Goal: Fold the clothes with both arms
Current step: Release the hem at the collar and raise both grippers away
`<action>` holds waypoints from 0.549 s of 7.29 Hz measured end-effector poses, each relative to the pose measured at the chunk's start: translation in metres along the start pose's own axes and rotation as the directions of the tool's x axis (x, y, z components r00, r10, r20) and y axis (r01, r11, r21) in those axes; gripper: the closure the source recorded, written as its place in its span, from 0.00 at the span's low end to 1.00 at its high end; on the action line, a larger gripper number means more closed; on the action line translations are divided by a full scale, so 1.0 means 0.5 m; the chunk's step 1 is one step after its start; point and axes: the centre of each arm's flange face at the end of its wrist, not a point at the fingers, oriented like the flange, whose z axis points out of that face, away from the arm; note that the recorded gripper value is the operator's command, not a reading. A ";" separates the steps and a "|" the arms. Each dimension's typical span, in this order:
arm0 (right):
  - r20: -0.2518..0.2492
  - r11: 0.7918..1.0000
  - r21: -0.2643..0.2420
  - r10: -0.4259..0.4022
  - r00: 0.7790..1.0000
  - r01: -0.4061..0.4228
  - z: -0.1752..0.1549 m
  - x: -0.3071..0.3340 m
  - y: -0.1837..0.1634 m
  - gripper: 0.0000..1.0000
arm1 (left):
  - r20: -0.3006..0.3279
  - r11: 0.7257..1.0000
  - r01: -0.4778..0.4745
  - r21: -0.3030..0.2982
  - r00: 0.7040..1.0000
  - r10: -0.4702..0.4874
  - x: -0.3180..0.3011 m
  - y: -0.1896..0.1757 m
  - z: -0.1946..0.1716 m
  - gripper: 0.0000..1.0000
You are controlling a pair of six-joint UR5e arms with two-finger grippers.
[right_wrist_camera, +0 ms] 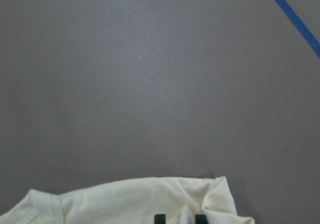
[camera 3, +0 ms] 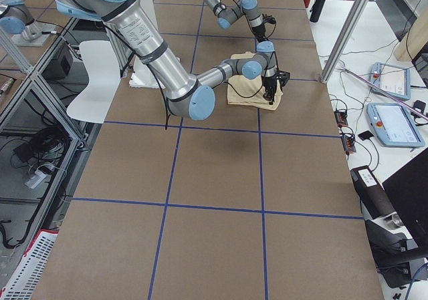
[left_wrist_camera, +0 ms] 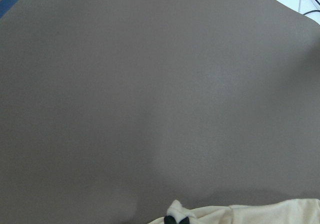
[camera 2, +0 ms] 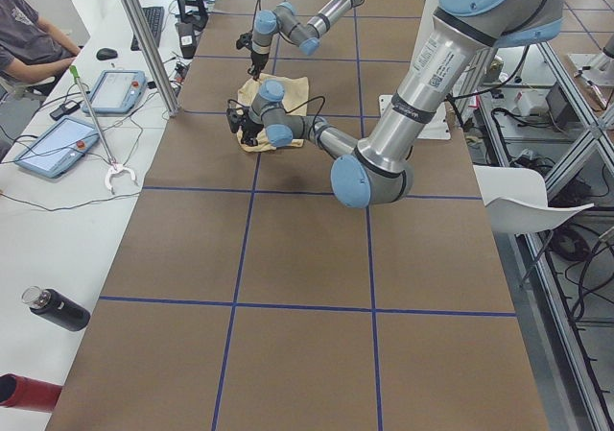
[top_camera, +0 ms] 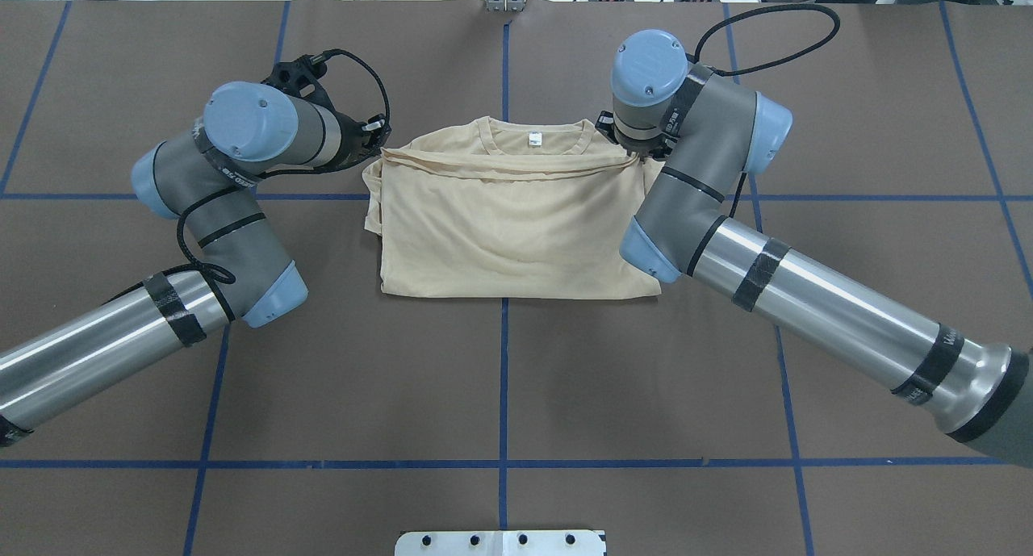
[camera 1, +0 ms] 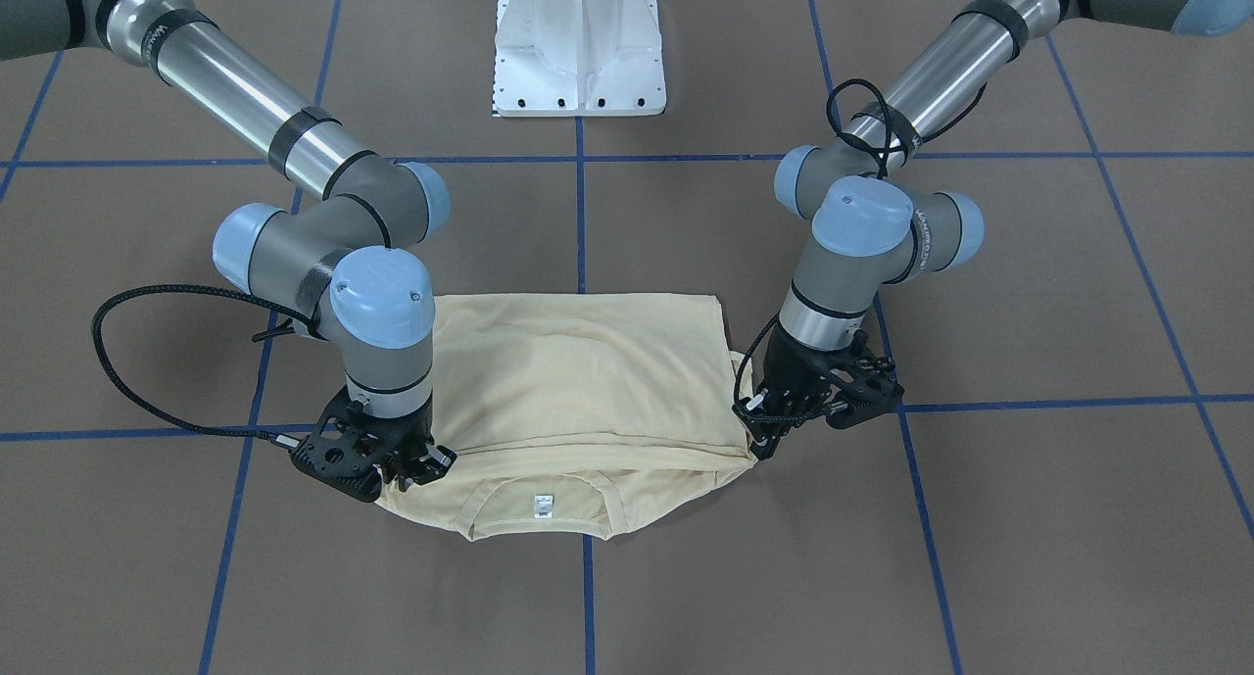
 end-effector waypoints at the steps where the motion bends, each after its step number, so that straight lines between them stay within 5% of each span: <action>1: 0.003 1.000 0.002 0.003 1.000 -0.004 -0.003 -0.008 -0.004 0.21 | -0.001 1.000 0.000 0.000 1.000 0.000 0.001 -0.001 0.000 0.71; 4: 0.028 0.999 0.021 0.047 0.999 -0.047 -0.039 0.010 -0.077 0.21 | -0.065 1.000 0.002 0.006 0.998 -0.002 0.025 -0.038 -0.048 0.71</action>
